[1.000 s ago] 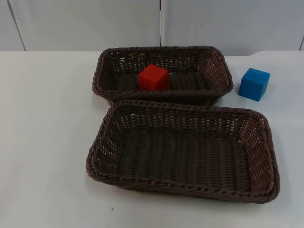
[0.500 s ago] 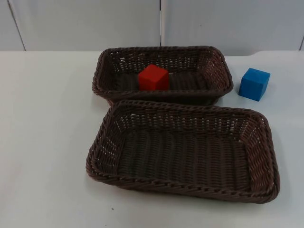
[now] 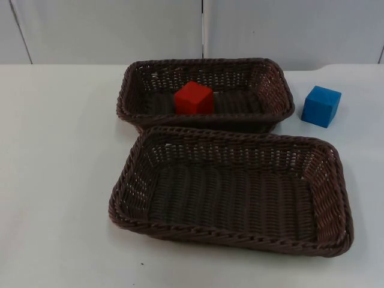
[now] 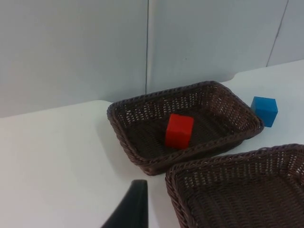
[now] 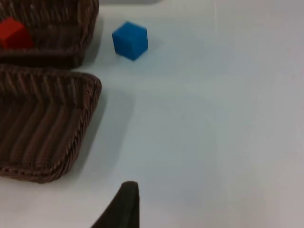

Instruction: Pick up one cube with the left hand and place it into the upper basket. Pick up one cube with the right hand and place it into the lower basket.

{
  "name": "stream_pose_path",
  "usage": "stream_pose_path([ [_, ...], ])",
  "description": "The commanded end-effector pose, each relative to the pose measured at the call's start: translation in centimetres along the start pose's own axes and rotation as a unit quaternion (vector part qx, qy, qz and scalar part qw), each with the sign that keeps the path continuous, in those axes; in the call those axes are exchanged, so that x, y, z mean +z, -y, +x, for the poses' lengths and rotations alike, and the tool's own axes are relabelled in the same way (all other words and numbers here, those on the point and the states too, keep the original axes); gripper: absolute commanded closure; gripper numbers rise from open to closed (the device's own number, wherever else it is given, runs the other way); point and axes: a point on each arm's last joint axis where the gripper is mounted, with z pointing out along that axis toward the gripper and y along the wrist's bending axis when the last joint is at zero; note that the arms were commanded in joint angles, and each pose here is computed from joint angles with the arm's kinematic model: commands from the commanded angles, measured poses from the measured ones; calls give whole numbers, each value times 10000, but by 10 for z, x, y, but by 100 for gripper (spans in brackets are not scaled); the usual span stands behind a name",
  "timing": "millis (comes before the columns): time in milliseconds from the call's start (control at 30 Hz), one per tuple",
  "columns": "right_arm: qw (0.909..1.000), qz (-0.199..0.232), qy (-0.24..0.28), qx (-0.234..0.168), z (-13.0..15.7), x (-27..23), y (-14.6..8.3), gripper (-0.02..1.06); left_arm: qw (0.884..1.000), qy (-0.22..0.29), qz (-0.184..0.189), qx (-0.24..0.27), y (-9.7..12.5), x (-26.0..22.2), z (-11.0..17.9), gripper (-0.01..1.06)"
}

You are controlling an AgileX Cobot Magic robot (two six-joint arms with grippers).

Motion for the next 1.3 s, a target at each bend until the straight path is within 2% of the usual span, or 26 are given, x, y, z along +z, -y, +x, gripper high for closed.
stream_pose_path([
  [0, 9997, 4, -232, 3, -13, 10, -1, -1, 10000, 88, 2, -7, 0, -1, 0, 8],
  [267, 9969, 11, -789, -30, -50, 43, -4, -1, 10000, 86, -26, 42, 0, -1, 0, 8],
  [433, 9918, 19, -1273, -53, -76, 76, -6, -1, 10000, 86, -26, 42, 0, -1, 0, 8],
  [567, 9820, 36, -1888, -74, -100, 114, -8, -1, 9999, 93, -39, 63, -1, -1, 0, 8],
  [633, 9796, 40, -2009, -77, -105, 123, -8, -1, 9999, 93, -39, 63, -1, -1, 0, 8],
  [800, 9646, -11, -2615, -346, -125, 178, -11, -1, 9999, 93, -39, 63, -1, -1, 0, 8],
  [833, 9646, -11, -2615, -346, -125, 178, -11, -1, 9999, 93, -39, 63, -1, -1, 0, 8],
  [967, 9541, -21, -2975, -338, -134, 218, -13, -1, 9999, 94, -28, 44, 0, -1, 0, 8],
  [1200, 9494, -240, -3093, -492, -147, 260, -17, -1, 9999, 94, -39, 62, -1, -1, 0, 8],
  [1267, 9458, -372, -3125, -803, -150, 281, -19, -1, 9999, 94, -39, 62, -1, -1, 0, 8],
])
